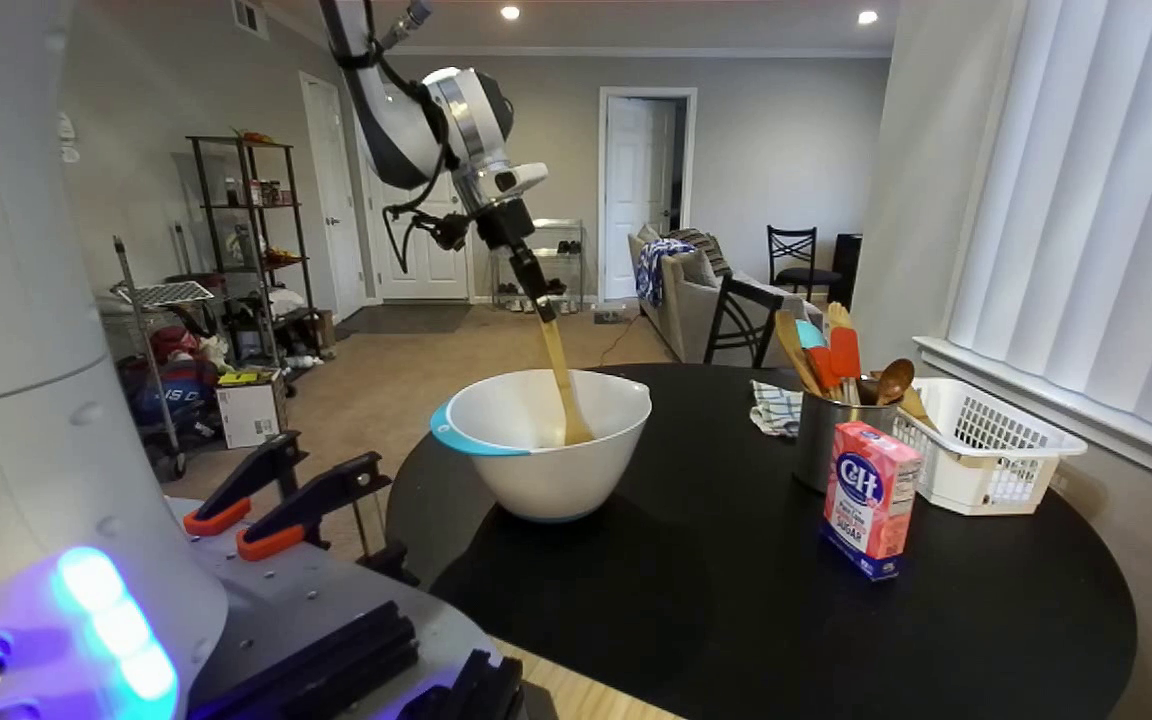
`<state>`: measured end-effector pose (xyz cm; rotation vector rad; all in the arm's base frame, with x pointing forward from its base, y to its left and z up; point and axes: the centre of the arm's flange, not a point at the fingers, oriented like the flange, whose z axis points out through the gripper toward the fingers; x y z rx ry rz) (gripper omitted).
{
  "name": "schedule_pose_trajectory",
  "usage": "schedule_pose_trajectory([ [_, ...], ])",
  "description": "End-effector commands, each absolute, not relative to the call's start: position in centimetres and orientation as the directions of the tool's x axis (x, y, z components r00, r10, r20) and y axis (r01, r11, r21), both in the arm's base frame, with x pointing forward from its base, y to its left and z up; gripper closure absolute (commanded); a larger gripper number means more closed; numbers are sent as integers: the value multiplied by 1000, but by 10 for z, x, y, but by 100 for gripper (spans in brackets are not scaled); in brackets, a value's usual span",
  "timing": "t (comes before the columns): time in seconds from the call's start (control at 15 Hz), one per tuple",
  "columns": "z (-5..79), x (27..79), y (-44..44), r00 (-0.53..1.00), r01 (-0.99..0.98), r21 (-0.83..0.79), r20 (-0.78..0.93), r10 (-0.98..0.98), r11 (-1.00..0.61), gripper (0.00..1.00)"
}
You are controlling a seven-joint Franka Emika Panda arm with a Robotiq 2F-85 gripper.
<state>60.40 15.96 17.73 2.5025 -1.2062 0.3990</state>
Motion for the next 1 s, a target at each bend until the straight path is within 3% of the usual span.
schedule_pose_trajectory([
  [0.0,177,585,150,600,-792,191,418,-682,-580,97],
  [0.47,167,554,134,613,-790,276,362,-702,-547,97],
  [0.93,162,528,137,579,-813,222,200,-790,-539,97],
])
